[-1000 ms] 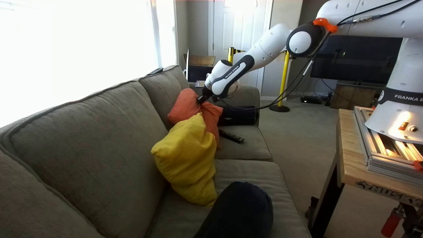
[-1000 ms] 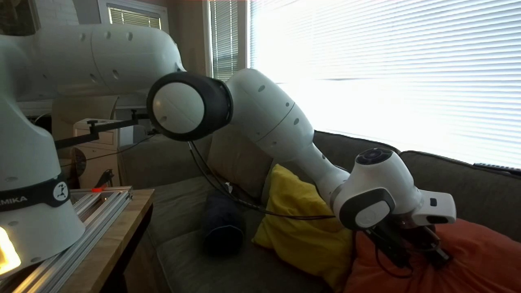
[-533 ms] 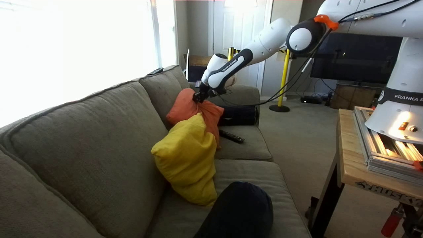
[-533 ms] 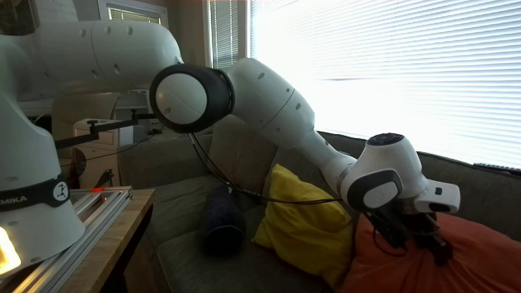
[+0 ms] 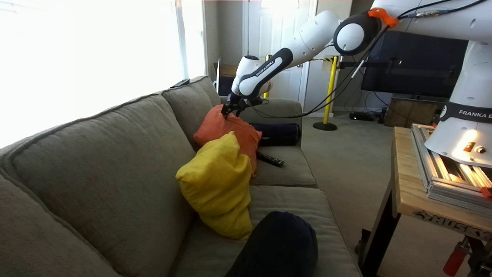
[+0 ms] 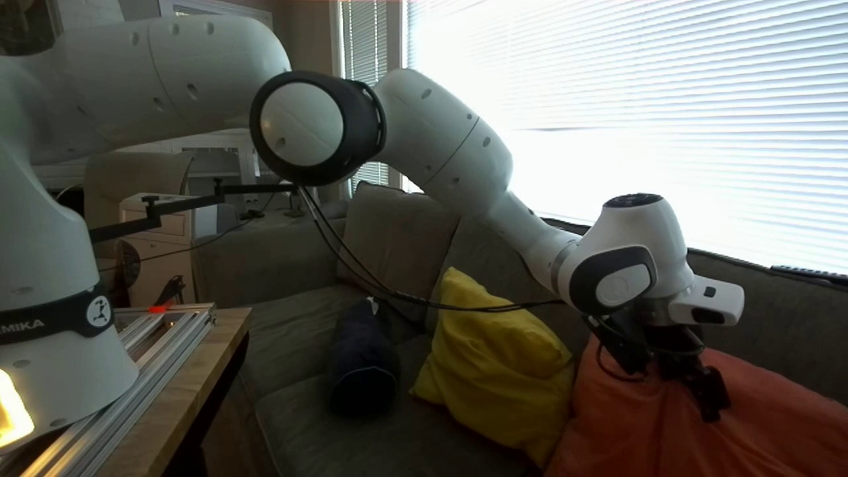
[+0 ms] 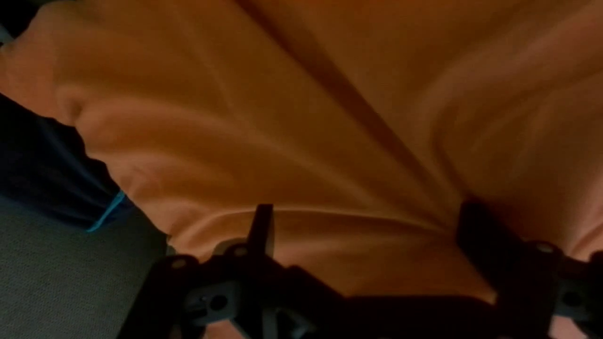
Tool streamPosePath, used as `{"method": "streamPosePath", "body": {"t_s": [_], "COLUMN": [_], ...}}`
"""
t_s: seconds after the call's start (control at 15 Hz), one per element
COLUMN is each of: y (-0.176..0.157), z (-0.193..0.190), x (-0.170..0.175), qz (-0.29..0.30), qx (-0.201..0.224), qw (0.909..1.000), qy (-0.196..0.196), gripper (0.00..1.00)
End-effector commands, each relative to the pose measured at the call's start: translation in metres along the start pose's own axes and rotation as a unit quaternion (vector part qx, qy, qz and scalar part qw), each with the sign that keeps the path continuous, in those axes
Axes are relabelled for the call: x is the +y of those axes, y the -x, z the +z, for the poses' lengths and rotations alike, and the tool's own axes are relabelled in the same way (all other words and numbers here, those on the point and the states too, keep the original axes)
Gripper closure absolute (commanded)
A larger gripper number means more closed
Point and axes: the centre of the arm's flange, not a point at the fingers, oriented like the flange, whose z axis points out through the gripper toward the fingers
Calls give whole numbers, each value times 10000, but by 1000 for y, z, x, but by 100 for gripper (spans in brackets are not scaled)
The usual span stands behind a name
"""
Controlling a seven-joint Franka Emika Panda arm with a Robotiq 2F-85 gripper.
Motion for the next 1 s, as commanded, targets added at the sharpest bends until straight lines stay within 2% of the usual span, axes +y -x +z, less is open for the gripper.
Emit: {"method": "streamPosePath", "body": {"t_s": [0.0,0.33,0.4,0.73,0.8,0.93], "y": [17,40,7,8,11,19], "z": [-27,-68,-18,-20,-26,-43], "x": [-11,-16,-17,-17,-18,-20], "qz": [183,13,54,56,41,-316], "qx": [-190,-313,-189,-218,-249,-507], "qw": [9996,9995,9998,9997,9997,9961], "qy": [89,46,62,64,-64,-644], "gripper": [0,0,0,0,0,0]}}
